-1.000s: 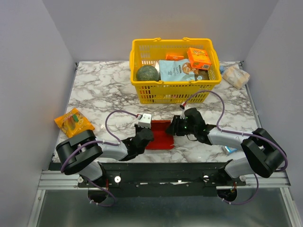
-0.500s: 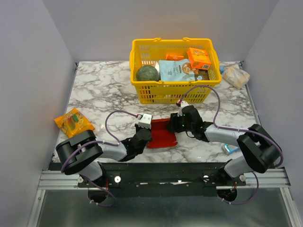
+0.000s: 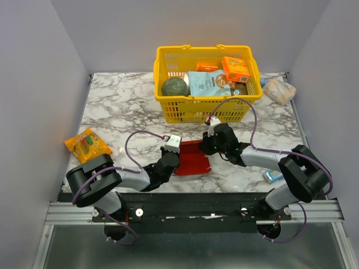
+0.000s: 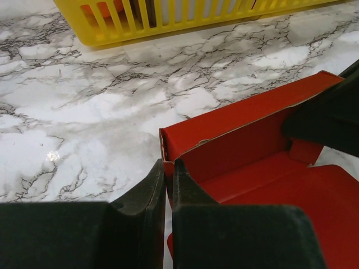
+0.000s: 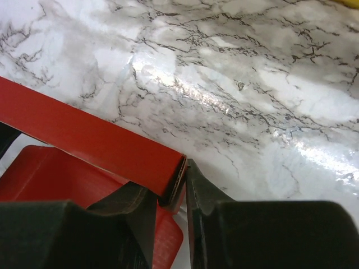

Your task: Fold the paper box

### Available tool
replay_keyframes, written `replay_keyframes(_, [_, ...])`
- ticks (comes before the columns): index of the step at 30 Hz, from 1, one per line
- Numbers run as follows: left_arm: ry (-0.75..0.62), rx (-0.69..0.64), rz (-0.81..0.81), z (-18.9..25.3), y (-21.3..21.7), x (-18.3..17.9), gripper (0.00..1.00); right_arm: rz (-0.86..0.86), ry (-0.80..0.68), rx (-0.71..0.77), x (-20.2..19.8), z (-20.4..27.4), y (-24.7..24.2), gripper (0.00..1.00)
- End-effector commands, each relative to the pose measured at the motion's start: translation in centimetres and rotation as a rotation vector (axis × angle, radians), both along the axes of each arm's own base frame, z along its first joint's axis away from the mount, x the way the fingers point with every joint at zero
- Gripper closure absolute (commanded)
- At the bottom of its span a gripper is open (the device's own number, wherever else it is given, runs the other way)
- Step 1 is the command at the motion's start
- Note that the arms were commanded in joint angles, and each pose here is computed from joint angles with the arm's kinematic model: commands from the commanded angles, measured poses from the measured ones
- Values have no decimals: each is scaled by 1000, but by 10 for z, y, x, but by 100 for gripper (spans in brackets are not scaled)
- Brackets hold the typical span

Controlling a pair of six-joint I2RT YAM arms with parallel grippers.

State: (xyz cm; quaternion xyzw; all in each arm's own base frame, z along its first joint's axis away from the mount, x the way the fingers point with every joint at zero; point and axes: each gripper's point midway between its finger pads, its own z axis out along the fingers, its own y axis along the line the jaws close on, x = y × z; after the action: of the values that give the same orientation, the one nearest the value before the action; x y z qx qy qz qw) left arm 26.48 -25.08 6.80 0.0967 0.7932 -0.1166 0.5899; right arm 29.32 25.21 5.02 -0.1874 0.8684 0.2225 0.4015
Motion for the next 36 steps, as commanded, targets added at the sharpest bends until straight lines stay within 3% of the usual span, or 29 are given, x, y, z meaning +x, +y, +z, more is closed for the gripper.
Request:
replay_keyframes(1, [-2,-9,-45,4,-9,-4,100,-84,-54,-25,16,6,-11,89])
replay_keyframes(2, [-4,-8,-39,5,-8,-4,100,-102,-48,-32,17,5,-14,96])
replay_keyframes(5, [-2,-3,-31,5,-7,-3,100,-168,-23,-78,18,-2,-26,99])
replay_keyframes(16, [2,28,-43,2,-13,-4,100,-353,-16,-103,26,3,-44,99])
replay_keyframes(19, [22,47,-42,-3,-15,-4,100,-328,7,-62,23,7,-34,89])
replay_keyframes(20, [30,54,-37,-5,-14,-3,100,-317,13,-49,21,9,-32,74])
replay_keyframes(21, [42,68,-40,-7,-16,-2,100,-304,19,-39,18,11,-30,66])
replay_keyframes(26, [75,70,-51,-12,-17,2,100,-193,36,48,-7,29,-21,40])
replay_keyframes(31, [92,54,-55,-12,-14,4,100,-141,43,93,-35,41,-29,27])
replay_keyframes(36, [91,30,-64,-9,-13,5,100,-135,52,91,-55,42,-44,25])
